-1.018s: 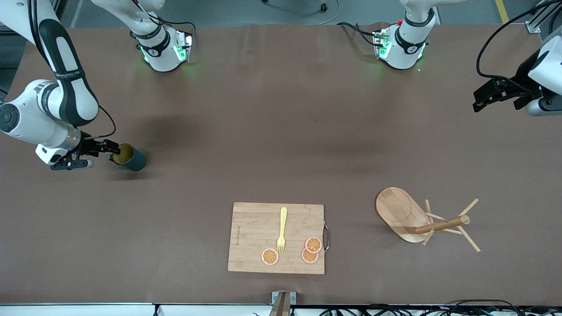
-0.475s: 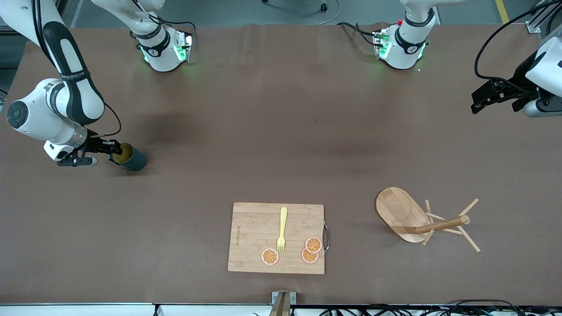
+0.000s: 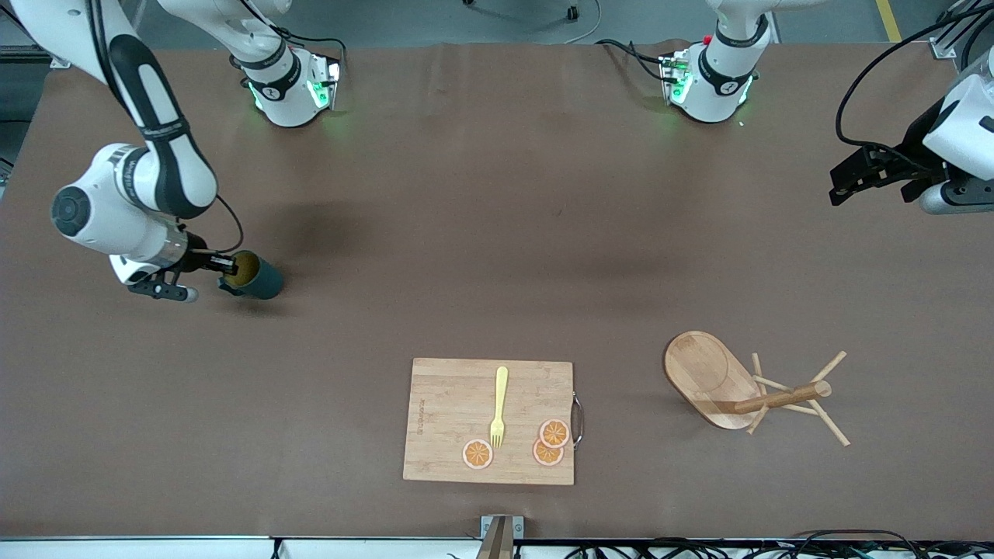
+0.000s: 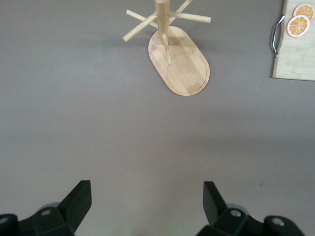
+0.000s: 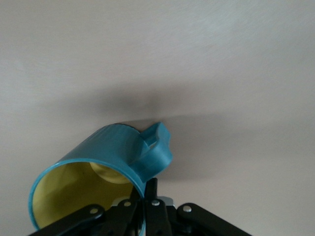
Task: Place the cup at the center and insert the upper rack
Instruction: 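Carry the teal mug with the right gripper toward the table middle, then release the mug and withdraw the right gripper while the left gripper approaches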
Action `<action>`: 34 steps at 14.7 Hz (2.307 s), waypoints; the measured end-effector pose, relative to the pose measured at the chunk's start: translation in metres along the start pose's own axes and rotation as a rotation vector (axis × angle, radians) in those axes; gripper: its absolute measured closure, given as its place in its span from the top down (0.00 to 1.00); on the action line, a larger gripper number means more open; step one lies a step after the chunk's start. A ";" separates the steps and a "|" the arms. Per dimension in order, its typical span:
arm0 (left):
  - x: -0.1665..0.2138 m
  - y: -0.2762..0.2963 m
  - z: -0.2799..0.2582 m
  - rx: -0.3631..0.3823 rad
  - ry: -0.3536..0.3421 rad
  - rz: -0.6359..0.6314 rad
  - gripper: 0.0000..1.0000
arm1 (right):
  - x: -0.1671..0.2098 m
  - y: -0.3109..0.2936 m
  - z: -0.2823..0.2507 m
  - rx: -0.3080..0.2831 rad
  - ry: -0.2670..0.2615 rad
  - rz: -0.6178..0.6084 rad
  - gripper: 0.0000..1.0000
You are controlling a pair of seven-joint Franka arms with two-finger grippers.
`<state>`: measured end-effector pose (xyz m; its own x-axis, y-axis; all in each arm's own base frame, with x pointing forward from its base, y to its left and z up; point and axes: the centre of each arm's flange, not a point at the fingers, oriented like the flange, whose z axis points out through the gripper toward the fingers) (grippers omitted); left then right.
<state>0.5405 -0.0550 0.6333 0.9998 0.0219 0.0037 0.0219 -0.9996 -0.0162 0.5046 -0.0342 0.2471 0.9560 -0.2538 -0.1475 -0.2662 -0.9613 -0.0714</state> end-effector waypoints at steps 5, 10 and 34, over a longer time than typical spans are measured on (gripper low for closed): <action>0.002 0.000 0.001 -0.001 0.005 0.001 1.00 | -0.050 -0.141 -0.033 -0.001 0.018 0.261 0.04; 0.005 0.001 0.006 -0.002 -0.001 0.001 1.00 | -0.122 -0.294 -0.057 0.051 0.067 0.543 0.04; 0.018 0.009 0.022 -0.008 0.004 0.003 1.00 | -0.251 -0.557 0.065 0.132 0.045 1.279 0.11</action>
<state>0.5591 -0.0630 0.6116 0.9998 0.0189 0.0076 0.0190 -0.9998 -0.0084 0.4049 0.5721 0.2597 0.0157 -0.9885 -0.1502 -0.9999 -0.0156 -0.0018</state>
